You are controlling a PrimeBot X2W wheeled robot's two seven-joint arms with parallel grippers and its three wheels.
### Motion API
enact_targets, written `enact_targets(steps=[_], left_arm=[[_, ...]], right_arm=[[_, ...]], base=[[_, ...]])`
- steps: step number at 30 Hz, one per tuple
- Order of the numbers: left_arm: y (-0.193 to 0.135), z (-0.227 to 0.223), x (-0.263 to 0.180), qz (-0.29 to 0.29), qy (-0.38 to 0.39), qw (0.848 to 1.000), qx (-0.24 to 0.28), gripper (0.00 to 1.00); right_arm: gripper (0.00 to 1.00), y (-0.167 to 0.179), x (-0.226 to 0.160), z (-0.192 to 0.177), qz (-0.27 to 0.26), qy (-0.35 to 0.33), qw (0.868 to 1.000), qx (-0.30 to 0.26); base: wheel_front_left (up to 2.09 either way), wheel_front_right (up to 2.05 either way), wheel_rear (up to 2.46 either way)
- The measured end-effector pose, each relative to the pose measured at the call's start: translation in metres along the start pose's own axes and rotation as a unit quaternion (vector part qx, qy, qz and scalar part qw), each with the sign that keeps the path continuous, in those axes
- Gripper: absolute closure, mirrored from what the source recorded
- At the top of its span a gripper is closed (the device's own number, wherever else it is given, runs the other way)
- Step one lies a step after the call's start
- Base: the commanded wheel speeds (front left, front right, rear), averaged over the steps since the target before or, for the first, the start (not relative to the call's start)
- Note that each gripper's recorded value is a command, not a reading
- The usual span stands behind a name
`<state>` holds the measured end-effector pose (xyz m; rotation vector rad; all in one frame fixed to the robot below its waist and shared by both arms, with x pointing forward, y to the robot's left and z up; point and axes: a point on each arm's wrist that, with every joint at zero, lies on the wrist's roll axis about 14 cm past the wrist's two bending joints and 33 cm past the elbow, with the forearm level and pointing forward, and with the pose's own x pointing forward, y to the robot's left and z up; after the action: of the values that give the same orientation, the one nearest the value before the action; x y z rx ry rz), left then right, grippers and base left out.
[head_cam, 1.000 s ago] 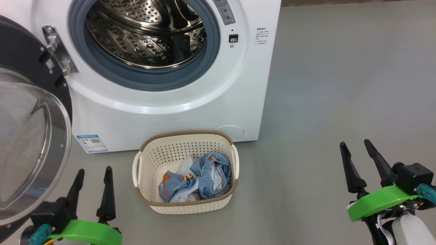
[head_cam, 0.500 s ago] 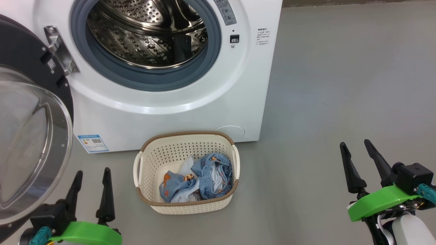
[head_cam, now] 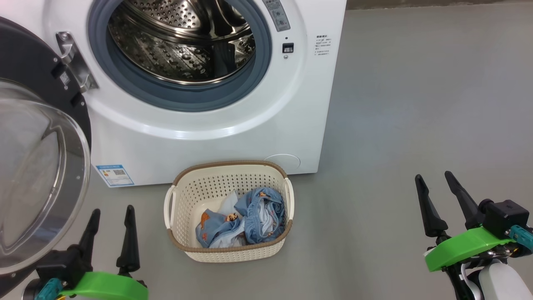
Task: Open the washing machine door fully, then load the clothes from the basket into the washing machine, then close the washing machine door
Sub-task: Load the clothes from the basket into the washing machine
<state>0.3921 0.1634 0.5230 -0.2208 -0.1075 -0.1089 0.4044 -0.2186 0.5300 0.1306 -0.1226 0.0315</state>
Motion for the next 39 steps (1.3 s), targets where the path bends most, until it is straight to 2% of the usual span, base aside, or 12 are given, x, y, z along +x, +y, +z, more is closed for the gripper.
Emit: enact_targets(steps=[13, 30, 39], left_arm=[[0.0007, -0.0015, -0.0007, 0.000, 0.001, 1.000, -0.002, 0.00], [0.0018, -0.0039, 0.0001, 0.003, 0.003, 1.000, -0.005, 0.00], [0.0025, -0.0043, 0.0001, 0.002, 0.003, 1.000, -0.002, 0.00]], right_arm=[[0.00, 0.0010, 0.0003, -0.0009, 0.001, 0.001, 1.000, 0.000], [0.00, 0.0003, 0.0013, -0.0042, 0.000, 0.005, 1.000, 0.001], [0.00, 0.0014, 0.0021, -0.0057, 0.000, 0.007, 1.000, 0.003]], base=[[0.19, -0.19, 0.00], [1.38, -1.38, 0.00], [0.48, -0.48, 0.00]])
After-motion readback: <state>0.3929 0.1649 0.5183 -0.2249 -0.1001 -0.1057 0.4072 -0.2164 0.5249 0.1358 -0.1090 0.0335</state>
